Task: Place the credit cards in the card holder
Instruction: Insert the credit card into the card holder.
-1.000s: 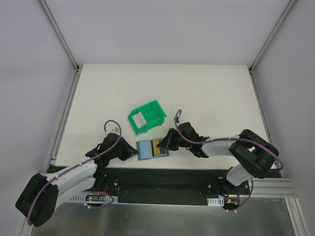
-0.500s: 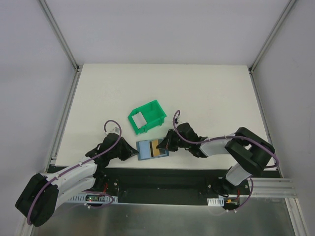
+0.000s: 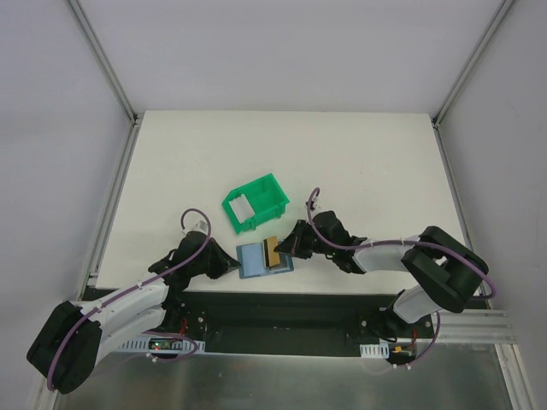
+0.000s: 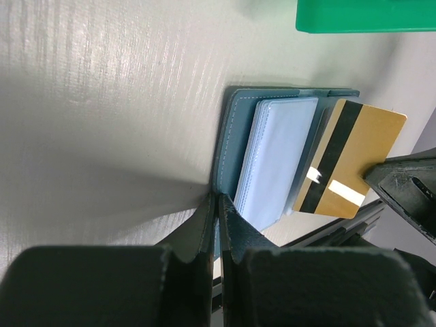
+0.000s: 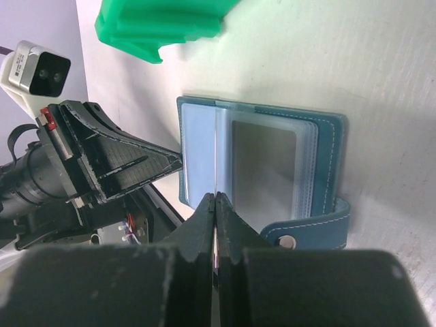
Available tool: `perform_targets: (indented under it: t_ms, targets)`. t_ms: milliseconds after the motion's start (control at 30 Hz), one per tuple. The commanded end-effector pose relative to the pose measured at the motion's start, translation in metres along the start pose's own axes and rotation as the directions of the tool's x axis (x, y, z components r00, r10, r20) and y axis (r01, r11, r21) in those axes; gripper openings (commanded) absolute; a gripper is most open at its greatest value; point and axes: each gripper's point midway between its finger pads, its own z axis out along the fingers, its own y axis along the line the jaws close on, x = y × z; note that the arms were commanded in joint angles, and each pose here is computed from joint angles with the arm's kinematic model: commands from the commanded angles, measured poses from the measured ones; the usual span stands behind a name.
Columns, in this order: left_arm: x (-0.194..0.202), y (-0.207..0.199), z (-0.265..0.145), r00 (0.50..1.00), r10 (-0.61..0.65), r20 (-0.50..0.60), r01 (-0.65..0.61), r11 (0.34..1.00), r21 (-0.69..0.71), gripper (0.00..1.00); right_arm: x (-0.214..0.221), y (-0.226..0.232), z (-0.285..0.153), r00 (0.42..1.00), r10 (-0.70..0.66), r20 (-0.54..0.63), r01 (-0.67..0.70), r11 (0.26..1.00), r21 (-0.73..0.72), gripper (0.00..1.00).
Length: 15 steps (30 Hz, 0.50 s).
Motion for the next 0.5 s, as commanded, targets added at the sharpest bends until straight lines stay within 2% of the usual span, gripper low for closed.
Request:
perform_targets:
  t_ms: [0, 467]
  targets:
    - [0.003, 0.006, 0.0, 1.0, 0.014, -0.017, -0.014, 1.0, -0.022, 0.0, -0.006, 0.003, -0.003, 0.999, -0.026, 0.031, 0.027, 1.0, -0.014, 0.0]
    - [0.003, 0.005, 0.0, 1.0, 0.013, -0.016, -0.013, 1.0, -0.017, 0.0, 0.005, -0.008, 0.007, 1.0, -0.001, -0.027, 0.001, 1.0, 0.0, 0.0]
